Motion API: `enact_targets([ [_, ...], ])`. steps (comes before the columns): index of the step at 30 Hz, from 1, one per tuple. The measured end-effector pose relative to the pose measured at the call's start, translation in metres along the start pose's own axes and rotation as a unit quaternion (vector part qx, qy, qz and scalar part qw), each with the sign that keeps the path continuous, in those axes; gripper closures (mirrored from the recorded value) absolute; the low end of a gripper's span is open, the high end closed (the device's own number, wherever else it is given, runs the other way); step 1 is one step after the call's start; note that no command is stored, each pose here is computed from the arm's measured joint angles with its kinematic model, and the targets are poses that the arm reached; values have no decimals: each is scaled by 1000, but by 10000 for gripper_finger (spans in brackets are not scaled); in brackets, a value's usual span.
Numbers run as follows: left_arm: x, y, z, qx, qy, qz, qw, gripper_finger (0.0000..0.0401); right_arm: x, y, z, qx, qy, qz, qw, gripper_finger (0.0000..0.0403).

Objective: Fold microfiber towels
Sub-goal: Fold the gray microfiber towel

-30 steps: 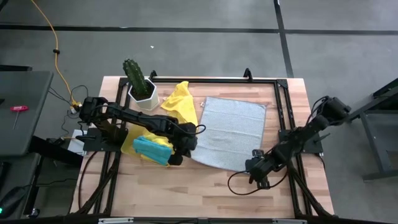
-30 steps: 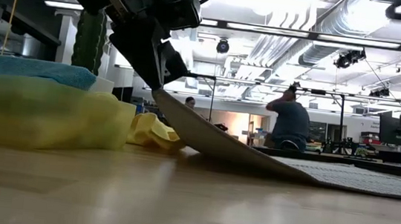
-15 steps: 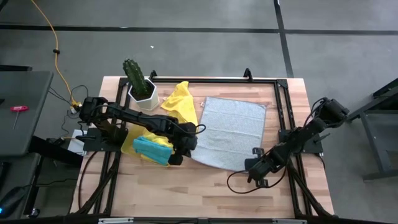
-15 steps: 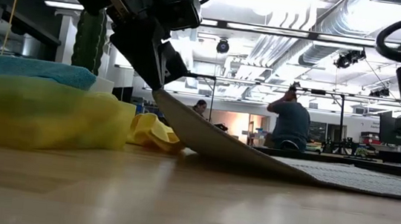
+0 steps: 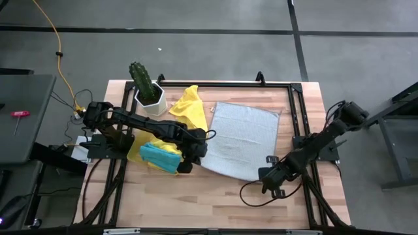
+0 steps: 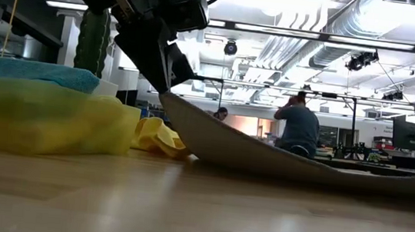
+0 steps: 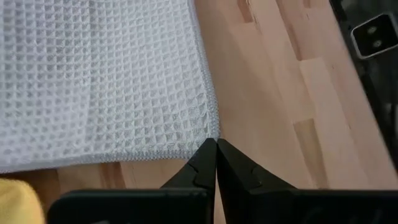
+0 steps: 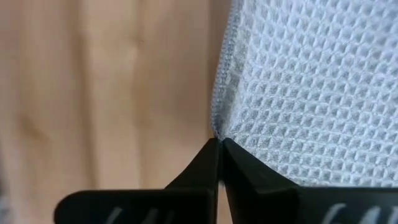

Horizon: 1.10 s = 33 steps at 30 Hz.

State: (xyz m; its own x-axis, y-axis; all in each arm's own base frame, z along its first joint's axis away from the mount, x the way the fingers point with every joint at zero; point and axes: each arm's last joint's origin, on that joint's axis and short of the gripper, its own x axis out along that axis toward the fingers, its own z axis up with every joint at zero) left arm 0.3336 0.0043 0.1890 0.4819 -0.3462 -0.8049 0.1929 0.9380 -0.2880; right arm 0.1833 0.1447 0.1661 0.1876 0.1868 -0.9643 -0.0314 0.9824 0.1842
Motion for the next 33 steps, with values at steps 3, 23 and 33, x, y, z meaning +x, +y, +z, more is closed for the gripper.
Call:
enact_targets([
  [3, -4, -2, 1, -30, -6, -34, 999, 401, -18, 2, -1, 5, -15, 47, 999, 401],
  [23, -67, 50, 34, -72, -76, 14, 994, 401, -118, -69, -49, 223, -173, -13, 959, 403],
  [33, -71, 105, 22, -133, -81, 130, 979, 401, -106, -105, -58, 312, -142, -154, 927, 403],
])
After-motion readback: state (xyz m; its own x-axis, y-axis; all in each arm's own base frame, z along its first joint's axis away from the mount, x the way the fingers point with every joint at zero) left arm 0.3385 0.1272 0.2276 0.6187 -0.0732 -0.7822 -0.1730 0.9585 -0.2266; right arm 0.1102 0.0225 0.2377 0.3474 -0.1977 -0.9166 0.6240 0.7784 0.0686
